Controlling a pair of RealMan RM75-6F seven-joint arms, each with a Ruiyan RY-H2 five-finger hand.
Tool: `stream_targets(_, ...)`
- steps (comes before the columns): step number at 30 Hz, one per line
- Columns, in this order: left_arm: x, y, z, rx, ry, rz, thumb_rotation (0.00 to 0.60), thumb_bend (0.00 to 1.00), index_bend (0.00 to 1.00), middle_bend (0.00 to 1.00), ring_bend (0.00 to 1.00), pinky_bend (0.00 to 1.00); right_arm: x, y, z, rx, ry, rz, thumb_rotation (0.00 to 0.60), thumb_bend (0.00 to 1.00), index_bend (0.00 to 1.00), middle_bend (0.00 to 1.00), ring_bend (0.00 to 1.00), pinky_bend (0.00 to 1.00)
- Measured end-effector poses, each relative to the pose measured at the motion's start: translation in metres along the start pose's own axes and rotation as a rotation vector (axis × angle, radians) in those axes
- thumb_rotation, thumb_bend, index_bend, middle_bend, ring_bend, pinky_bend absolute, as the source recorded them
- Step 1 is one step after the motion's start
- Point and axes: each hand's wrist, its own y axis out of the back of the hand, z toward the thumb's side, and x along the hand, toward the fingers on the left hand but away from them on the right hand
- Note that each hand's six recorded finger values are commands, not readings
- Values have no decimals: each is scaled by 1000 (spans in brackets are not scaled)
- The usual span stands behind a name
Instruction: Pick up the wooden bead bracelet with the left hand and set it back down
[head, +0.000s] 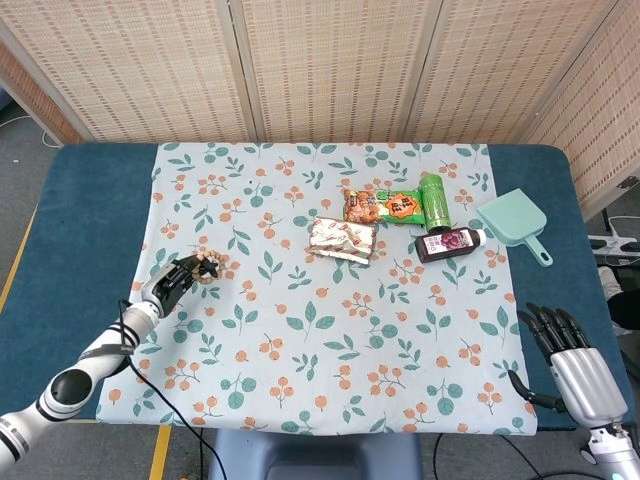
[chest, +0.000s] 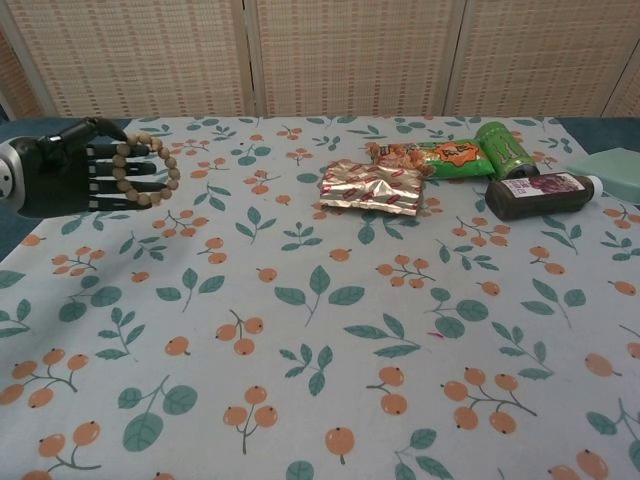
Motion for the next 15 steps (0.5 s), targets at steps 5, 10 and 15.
stream_targets(5,-1,0,0,10,-1,0,405,684,554,539,168,0,0,1,0,-1,0,-5,310,321,0,0,0,0)
stream_targets(10,-1,-1,-2,19,6,-5,410,854,555,544,168,0,1,2,0,-1,2,-6,310,321,0,0,0,0)
stream_targets(15,-3,-6,-5,9,22,-24,536,1000,524,544,168,0,1,2,0,-1,2,-8,310,321,0,0,0,0)
